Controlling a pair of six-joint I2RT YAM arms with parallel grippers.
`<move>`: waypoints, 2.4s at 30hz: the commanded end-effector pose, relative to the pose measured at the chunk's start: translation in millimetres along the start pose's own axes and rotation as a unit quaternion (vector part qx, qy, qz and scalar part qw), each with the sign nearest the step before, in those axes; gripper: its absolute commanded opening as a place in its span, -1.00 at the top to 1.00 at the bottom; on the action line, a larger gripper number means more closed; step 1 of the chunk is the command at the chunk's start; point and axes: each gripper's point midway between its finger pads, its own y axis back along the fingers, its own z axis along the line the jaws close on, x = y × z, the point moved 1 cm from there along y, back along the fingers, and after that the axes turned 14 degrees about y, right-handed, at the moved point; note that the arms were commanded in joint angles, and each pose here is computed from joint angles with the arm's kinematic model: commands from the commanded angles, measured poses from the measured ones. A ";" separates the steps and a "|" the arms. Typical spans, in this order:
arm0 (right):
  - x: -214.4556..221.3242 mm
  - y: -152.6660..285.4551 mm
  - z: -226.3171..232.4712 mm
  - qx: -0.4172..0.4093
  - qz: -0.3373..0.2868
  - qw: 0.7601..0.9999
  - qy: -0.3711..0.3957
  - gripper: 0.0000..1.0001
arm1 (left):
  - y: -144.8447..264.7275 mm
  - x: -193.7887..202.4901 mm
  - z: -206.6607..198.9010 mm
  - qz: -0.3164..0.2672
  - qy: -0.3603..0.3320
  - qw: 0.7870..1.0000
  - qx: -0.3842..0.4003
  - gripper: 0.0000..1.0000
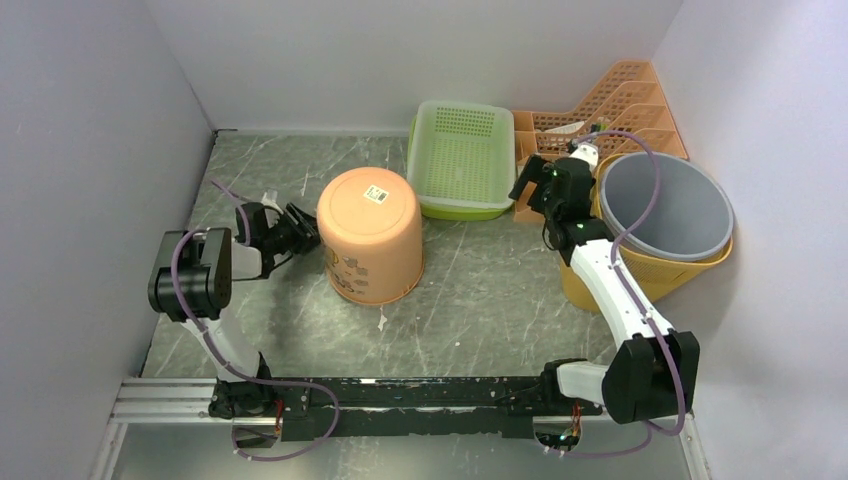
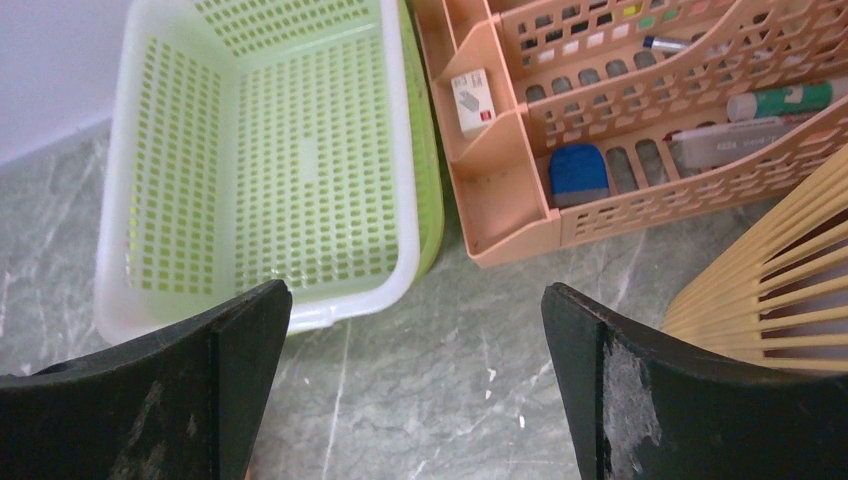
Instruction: Turn the large container upside down
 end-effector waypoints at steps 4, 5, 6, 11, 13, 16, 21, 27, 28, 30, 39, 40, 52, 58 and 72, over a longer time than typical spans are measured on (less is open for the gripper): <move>21.5 11.1 31.9 -0.051 0.019 0.998 0.033 -1.00 | 28.3 -50.0 -17.8 -0.092 -0.106 0.982 -0.130 -0.22; 23.5 17.2 39.5 -0.056 0.018 0.997 0.042 -1.00 | 35.9 -58.3 -30.0 -0.106 -0.121 0.977 -0.140 -0.22; 26.8 24.4 50.3 -0.065 0.017 0.996 0.053 -1.00 | 43.8 -65.2 -43.0 -0.117 -0.136 0.973 -0.148 -0.23; 64.9 59.0 104.8 -0.137 0.044 0.985 0.091 -1.00 | 78.8 -86.1 -117.9 -0.146 -0.198 0.958 -0.145 -0.26; 88.7 71.0 116.8 -0.152 0.063 0.981 0.106 -1.00 | 89.7 -88.5 -147.4 -0.150 -0.219 0.956 -0.126 -0.25; 120.1 84.7 123.5 -0.158 0.090 0.975 0.126 -1.00 | 107.4 -91.8 -182.7 -0.170 -0.245 0.949 -0.106 -0.26; 162.7 106.0 141.6 -0.183 0.122 0.963 0.157 -1.00 | 121.8 -86.2 -216.1 -0.157 -0.284 0.942 -0.087 -0.26; 189.5 108.6 177.6 -0.223 0.124 0.951 0.176 -1.00 | 141.5 -72.3 -241.0 -0.168 -0.330 0.927 -0.054 -0.33; 191.5 104.8 181.4 -0.222 0.124 0.951 0.178 -1.00 | 144.3 -70.5 -242.3 -0.168 -0.335 0.925 -0.052 -0.38; 188.0 96.3 192.0 -0.219 0.117 0.952 0.181 -1.00 | 147.7 -67.7 -243.0 -0.163 -0.346 0.922 -0.054 -0.41; 187.2 59.5 248.0 -0.226 0.110 0.944 0.212 -1.00 | 172.5 -46.2 -273.1 -0.172 -0.380 0.909 0.011 -0.46; 183.7 56.3 257.0 -0.230 0.107 0.944 0.211 -1.00 | 176.1 -43.0 -278.8 -0.173 -0.385 0.906 0.023 -0.47; 160.0 -15.6 416.7 -0.302 0.060 0.925 0.222 -1.00 | 203.6 -12.0 -307.6 -0.173 -0.416 0.887 0.103 -0.49; 147.3 -37.3 488.1 -0.362 0.019 0.907 0.215 -1.00 | 197.9 -6.9 -293.7 -0.160 -0.413 0.891 0.099 -0.49; 128.4 -28.6 481.3 -0.381 -0.066 0.903 0.185 -1.00 | 191.4 -5.9 -279.2 -0.148 -0.412 0.895 0.086 -0.48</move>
